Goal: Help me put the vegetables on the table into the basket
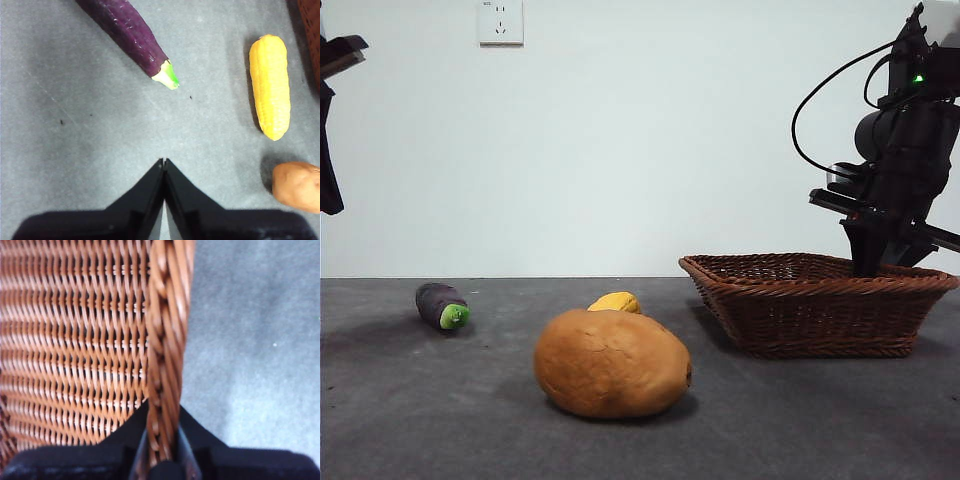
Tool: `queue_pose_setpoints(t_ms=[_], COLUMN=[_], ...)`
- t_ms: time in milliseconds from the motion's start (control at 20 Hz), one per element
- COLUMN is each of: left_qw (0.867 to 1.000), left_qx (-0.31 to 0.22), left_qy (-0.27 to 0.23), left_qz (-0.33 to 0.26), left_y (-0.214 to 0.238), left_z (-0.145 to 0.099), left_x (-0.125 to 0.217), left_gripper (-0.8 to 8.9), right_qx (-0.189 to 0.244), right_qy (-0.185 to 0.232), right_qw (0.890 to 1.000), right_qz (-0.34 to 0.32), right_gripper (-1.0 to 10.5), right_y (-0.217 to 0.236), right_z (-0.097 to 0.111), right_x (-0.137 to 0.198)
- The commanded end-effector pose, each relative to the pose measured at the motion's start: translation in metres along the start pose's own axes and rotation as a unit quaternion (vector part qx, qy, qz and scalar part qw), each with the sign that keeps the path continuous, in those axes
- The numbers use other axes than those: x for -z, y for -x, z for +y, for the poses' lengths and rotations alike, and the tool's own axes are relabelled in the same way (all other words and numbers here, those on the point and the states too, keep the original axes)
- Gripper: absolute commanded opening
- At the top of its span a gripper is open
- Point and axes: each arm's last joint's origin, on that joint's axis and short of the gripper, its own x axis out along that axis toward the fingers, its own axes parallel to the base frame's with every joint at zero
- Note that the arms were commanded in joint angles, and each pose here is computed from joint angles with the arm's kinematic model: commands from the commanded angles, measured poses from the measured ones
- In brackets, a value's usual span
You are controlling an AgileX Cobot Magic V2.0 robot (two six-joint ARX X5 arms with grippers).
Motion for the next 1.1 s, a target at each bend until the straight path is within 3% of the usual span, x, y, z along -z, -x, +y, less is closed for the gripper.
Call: queue_pose_setpoints(t_ms=[50, 200, 350, 400, 500, 550, 800, 950, 1050, 1100], left_qw=[1.0, 0.999, 0.997, 0.995, 0.99, 0.988, 0.978, 0.973, 0.97, 0.969], left_qx=[0.01, 0.025, 0.019, 0.015, 0.025, 0.03, 0.023, 0.007, 0.006, 0.006], left_qy=[-0.012, -0.037, -0.057, -0.067, -0.087, -0.098, -0.151, -0.167, -0.173, -0.173], left_qz=[-0.003, 0.002, 0.056, 0.076, 0.107, 0.115, 0.145, 0.16, 0.17, 0.174], left_y=[0.0, 0.004, -0.006, -0.012, -0.029, -0.039, -0.096, -0.123, -0.139, -0.146], left_z=[-0.008, -0.03, -0.054, -0.064, -0.083, -0.094, -0.136, -0.149, -0.153, -0.153], left_x=[-0.005, -0.026, -0.051, -0.058, -0.071, -0.076, -0.086, -0.086, -0.084, -0.082], left_gripper=[-0.05, -0.05, 0.03, 0.51, 3.82, 4.47, 5.12, 5.18, 6.09, 6.09], right_qx=[0.006, 0.006, 0.014, 0.019, 0.029, 0.036, 0.072, 0.073, 0.073, 0.073], right_qy=[0.0, 0.005, 0.016, 0.021, 0.022, 0.021, 0.036, 0.039, 0.041, 0.042], right_qw=[1.0, 1.0, 0.999, 0.999, 0.998, 0.998, 0.994, 0.993, 0.992, 0.992], right_qz=[0.008, -0.019, -0.042, -0.045, -0.052, -0.054, -0.068, -0.086, -0.092, -0.096], right_gripper=[-0.2, -0.2, -0.2, -0.2, -0.2, -0.2, -0.2, -0.2, -0.2, -0.2], right_y=[0.005, 0.037, 0.071, 0.081, 0.102, 0.111, 0.151, 0.169, 0.177, 0.18], right_z=[0.001, 0.011, 0.021, 0.024, 0.026, 0.028, 0.04, 0.046, 0.048, 0.049], right_x=[-0.001, 0.0, 0.011, 0.016, 0.027, 0.032, 0.059, 0.071, 0.078, 0.08])
